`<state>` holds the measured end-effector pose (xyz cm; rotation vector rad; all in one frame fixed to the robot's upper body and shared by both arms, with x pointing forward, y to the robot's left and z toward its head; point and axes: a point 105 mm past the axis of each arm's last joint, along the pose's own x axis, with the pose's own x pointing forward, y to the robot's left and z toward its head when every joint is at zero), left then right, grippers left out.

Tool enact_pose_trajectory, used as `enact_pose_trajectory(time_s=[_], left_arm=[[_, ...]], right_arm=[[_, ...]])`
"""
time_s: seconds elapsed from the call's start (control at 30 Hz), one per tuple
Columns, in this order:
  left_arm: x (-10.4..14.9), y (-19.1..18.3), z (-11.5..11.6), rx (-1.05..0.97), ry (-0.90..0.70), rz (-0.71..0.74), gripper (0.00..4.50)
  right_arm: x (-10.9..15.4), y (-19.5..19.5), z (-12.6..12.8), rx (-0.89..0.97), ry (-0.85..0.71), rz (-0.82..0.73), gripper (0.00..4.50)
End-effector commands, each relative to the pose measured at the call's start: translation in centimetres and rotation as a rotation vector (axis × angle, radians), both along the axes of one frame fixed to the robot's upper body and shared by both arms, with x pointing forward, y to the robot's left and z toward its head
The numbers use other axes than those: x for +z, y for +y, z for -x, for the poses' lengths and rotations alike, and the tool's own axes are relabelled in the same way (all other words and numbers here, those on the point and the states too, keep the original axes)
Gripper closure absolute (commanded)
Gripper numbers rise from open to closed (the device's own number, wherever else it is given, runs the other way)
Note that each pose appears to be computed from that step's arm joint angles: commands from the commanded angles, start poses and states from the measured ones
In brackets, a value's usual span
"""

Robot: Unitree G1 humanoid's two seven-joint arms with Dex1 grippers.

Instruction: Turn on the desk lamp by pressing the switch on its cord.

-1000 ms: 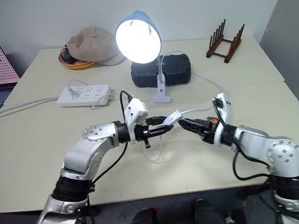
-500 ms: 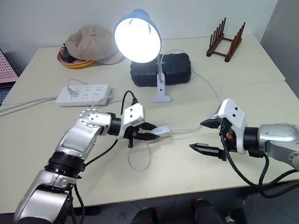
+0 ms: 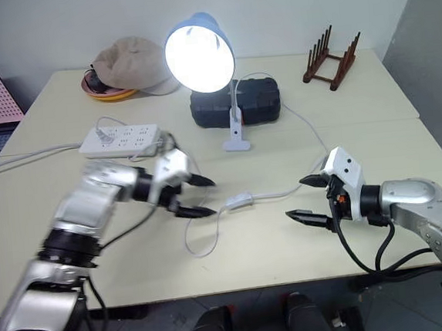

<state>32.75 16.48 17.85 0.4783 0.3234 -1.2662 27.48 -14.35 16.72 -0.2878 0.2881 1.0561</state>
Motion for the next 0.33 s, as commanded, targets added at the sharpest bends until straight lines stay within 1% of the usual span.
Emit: enact_pose_trajectory(time_s=[0.03, 0.07, 0.13, 0.2, 0.33], left_arm=[[1.9, 1.5, 1.6, 0.052, 0.012, 0.047, 0.05], [2.4, 3.5, 1.8, 0.146, -0.012, 0.041, 0.05], [3.4, 5.8, 2.2, 0.263, -0.036, 0.066, 0.05], [3.6, 6.2, 2.4, 0.303, -0.055, 0.068, 0.05], [2.7, 5.8, 3.0, 0.322, -0.043, 0.056, 0.05]], right_arm=[[1.6, -0.8, -0.4, 0.02, -0.058, 0.004, 0.0], [1.8, -1.2, -0.8, 0.026, -0.054, 0.017, 0.0], [1.8, -1.9, -1.1, 0.043, -0.023, 0.038, 0.0], [1.7, -2.3, -1.4, 0.051, -0.015, 0.054, 0.0], [1.7, -3.0, -2.6, 0.021, -0.037, 0.062, 0.0]])
